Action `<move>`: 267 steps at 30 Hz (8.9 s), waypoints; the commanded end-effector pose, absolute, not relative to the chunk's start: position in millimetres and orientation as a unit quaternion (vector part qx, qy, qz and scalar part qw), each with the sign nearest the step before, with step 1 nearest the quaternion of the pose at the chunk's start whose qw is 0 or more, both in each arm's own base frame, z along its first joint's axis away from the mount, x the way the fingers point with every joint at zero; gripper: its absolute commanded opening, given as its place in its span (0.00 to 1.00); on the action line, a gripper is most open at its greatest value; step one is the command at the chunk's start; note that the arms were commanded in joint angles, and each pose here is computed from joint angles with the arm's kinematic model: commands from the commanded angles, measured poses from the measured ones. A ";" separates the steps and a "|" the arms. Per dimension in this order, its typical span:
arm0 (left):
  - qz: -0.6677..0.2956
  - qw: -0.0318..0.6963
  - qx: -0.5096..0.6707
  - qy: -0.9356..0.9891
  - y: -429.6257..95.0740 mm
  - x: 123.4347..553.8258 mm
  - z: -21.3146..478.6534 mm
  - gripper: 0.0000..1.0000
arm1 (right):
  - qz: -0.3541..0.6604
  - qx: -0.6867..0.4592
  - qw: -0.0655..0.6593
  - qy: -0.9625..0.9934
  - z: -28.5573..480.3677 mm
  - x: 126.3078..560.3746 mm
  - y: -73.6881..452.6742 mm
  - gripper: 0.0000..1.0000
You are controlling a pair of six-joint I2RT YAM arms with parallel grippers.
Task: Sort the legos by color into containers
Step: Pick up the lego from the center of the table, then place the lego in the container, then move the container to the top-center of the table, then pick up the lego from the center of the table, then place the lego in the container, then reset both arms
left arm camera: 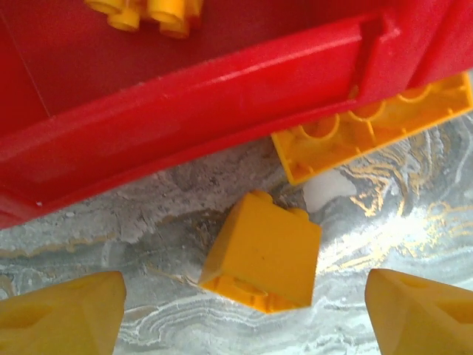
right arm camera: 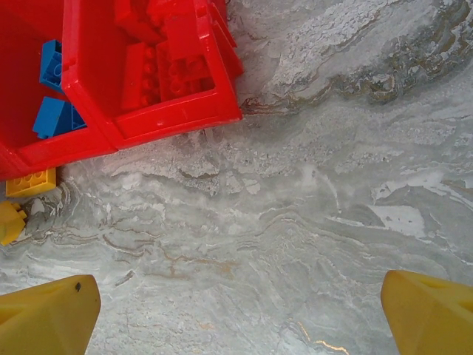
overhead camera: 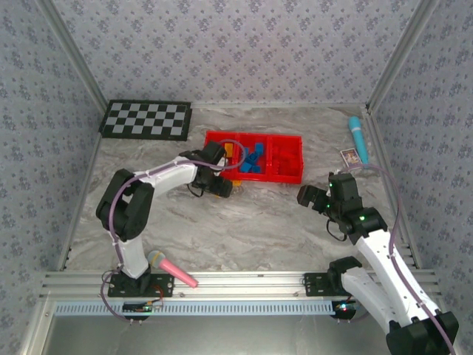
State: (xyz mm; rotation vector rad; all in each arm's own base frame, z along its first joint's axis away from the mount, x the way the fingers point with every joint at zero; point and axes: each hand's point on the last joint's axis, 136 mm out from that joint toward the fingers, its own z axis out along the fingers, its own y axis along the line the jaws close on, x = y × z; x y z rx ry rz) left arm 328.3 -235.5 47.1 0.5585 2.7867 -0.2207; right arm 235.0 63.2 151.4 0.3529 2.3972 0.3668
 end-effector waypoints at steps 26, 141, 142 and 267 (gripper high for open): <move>-0.087 0.114 0.177 0.974 -239.7 326.7 24.0 0.22 | 0.132 0.142 0.343 0.919 155.3 234.7 61.7 1.00; -0.105 0.219 0.052 0.969 -298.0 374.4 55.1 1.00 | 0.128 0.141 0.336 0.922 144.3 216.7 53.9 1.00; -0.098 0.215 0.046 0.970 -294.0 371.0 53.2 1.00 | 0.129 0.142 0.336 0.922 143.4 217.5 54.4 1.00; 0.051 0.600 0.012 0.798 -41.5 349.2 168.5 1.00 | -0.060 0.019 0.576 0.815 89.6 381.9 -15.7 1.00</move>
